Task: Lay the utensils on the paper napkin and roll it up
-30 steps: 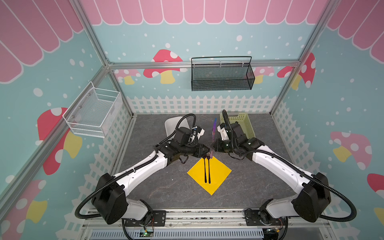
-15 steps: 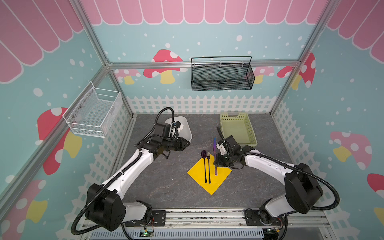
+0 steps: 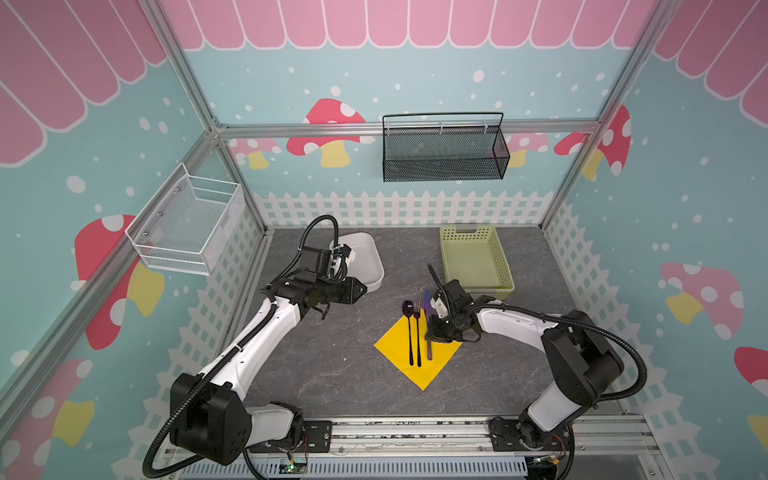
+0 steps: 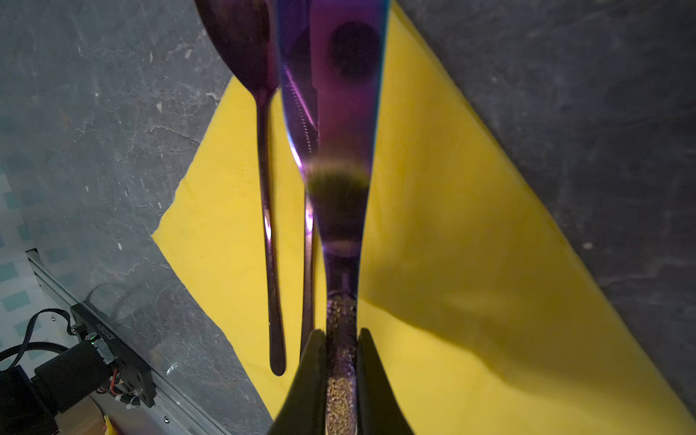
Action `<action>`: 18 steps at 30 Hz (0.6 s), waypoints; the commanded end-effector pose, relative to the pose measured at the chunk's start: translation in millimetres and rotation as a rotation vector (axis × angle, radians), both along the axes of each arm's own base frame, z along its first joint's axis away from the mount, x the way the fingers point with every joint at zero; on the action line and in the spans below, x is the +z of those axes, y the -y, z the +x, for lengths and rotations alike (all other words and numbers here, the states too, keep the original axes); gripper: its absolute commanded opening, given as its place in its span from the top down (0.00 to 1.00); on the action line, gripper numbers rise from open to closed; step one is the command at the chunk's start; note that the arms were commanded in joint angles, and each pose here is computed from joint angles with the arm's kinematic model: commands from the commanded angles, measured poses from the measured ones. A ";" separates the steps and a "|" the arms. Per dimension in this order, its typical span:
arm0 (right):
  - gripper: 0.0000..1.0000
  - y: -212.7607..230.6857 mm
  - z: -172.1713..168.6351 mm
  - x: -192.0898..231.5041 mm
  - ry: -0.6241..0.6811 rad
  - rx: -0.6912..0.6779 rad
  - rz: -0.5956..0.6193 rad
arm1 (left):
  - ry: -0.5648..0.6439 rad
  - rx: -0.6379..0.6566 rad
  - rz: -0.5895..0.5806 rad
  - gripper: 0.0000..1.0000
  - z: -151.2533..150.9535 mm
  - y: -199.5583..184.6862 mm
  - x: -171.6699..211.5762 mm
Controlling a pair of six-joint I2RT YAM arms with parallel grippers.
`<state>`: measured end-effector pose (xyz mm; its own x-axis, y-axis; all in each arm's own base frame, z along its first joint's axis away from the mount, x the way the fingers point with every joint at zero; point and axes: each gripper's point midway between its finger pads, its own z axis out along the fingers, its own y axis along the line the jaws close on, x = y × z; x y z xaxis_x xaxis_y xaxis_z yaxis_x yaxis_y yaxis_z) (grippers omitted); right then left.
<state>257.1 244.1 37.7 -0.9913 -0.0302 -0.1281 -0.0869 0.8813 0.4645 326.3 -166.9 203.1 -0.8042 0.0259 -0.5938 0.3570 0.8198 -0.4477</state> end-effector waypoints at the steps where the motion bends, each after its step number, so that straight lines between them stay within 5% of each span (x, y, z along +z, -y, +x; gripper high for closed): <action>1: 0.95 -3.5 0.4 -5.1 -0.018 -0.020 0.007 | 0.020 -0.002 0.016 0.74 -1.1 -5.4 6.4; 18: 0.93 -7.1 -4.9 -11.7 -0.060 -0.041 -0.016 | -0.015 0.012 -0.014 0.74 -0.6 -8.7 1.8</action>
<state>252.3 248.0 23.6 -0.9970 -0.0021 -0.0773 -0.0372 0.8896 0.4552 328.8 -159.7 202.9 -0.8098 0.0040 -0.5867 0.3359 0.8230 -0.4581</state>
